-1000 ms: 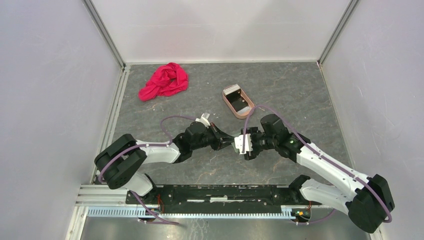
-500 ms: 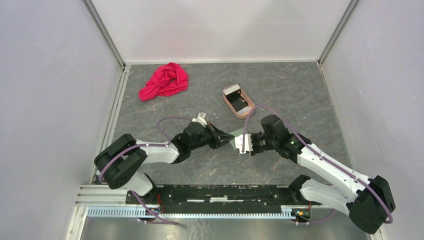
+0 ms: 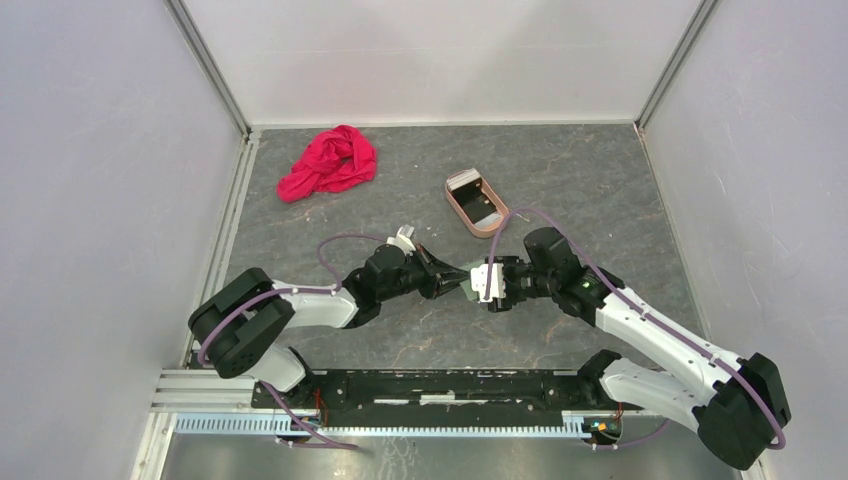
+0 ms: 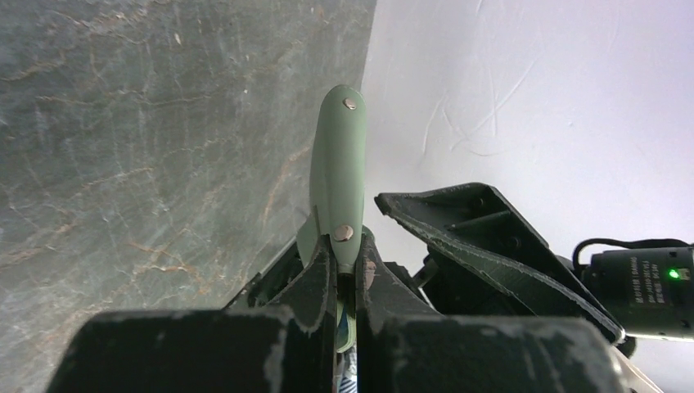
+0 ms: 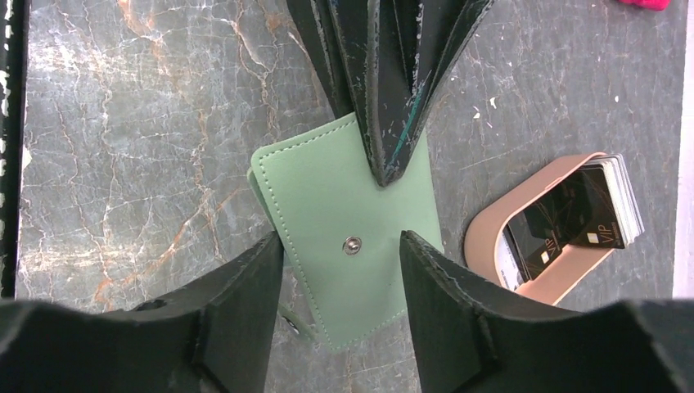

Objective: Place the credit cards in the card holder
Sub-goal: Open the card holder, then place the card holder at the center of the board.

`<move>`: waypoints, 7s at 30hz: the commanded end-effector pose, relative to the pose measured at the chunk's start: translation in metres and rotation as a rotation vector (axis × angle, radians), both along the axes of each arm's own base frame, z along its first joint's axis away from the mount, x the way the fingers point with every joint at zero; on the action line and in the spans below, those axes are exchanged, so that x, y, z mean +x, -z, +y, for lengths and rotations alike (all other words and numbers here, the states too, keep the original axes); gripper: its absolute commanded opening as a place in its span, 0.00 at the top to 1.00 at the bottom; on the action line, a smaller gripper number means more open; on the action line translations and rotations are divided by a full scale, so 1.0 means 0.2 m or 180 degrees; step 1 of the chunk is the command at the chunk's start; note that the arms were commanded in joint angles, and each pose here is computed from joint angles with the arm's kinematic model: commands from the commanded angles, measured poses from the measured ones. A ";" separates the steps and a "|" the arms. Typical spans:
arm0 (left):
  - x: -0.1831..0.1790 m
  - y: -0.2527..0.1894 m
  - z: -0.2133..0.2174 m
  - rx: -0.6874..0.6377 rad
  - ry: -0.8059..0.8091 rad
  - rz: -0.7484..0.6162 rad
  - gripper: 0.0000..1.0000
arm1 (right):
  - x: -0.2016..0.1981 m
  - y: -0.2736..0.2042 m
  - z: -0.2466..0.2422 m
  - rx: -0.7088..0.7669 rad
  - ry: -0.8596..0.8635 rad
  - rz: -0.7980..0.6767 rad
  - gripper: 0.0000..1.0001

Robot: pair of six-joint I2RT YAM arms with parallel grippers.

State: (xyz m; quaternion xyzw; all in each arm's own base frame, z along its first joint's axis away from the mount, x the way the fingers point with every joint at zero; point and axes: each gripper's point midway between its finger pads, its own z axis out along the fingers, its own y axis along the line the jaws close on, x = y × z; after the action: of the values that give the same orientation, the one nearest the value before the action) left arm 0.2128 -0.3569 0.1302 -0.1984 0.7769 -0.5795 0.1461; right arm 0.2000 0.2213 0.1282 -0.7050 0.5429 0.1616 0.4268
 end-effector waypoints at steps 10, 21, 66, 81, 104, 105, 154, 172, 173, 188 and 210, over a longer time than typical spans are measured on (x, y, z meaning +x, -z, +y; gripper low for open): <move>-0.05 -0.10 -0.04 -0.0526 0.0135 0.0165 0.97 | 0.11 -0.11 0.02 0.0119 0.0173 -0.0292 0.51; -0.06 -0.06 -0.01 -0.0452 0.0196 0.0044 0.45 | 0.03 -0.12 0.02 0.0340 0.0085 -0.0015 1.00; -0.09 0.04 0.10 0.1274 0.0965 -0.2368 0.98 | -0.07 -0.17 0.03 0.1617 0.0122 0.1443 0.83; -0.24 -0.10 0.10 0.0654 0.1568 -0.3124 0.98 | -0.05 -0.17 0.03 0.1537 0.0176 0.1352 0.70; -0.05 -0.34 0.33 0.0347 0.0747 -0.2438 0.36 | 0.08 0.14 -0.31 0.0570 0.2316 0.2089 1.00; -0.07 -0.34 0.31 0.0288 0.0748 -0.2417 0.36 | 0.08 0.15 -0.31 0.0591 0.2313 0.2199 1.00; 0.08 0.27 -0.46 0.0253 0.0598 -0.0951 0.66 | 0.25 0.38 -0.37 0.0545 0.2409 0.2873 0.64; 0.16 0.29 -0.52 0.0218 0.0423 -0.0855 0.61 | 0.44 0.19 -0.52 0.0556 0.2367 0.2034 0.39; 0.17 0.29 -0.52 0.0216 0.0416 -0.0858 0.61 | 0.45 0.17 -0.54 0.0544 0.2373 0.1937 0.40; 0.22 0.24 -0.58 0.0121 0.0349 -0.0848 0.59 | 0.13 -0.03 -0.40 0.0722 0.1011 0.1708 0.44; 0.24 0.28 -0.64 0.0163 0.0409 -0.0785 0.57 | 0.22 0.31 -0.55 0.0336 0.2120 0.2132 0.76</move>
State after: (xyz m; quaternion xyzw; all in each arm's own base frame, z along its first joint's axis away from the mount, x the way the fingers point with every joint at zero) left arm 0.2602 -0.4772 0.0667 -0.0665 0.7853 -0.5773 0.2137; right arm 0.2298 0.1225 0.0800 -0.4052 0.8097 0.3039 0.2965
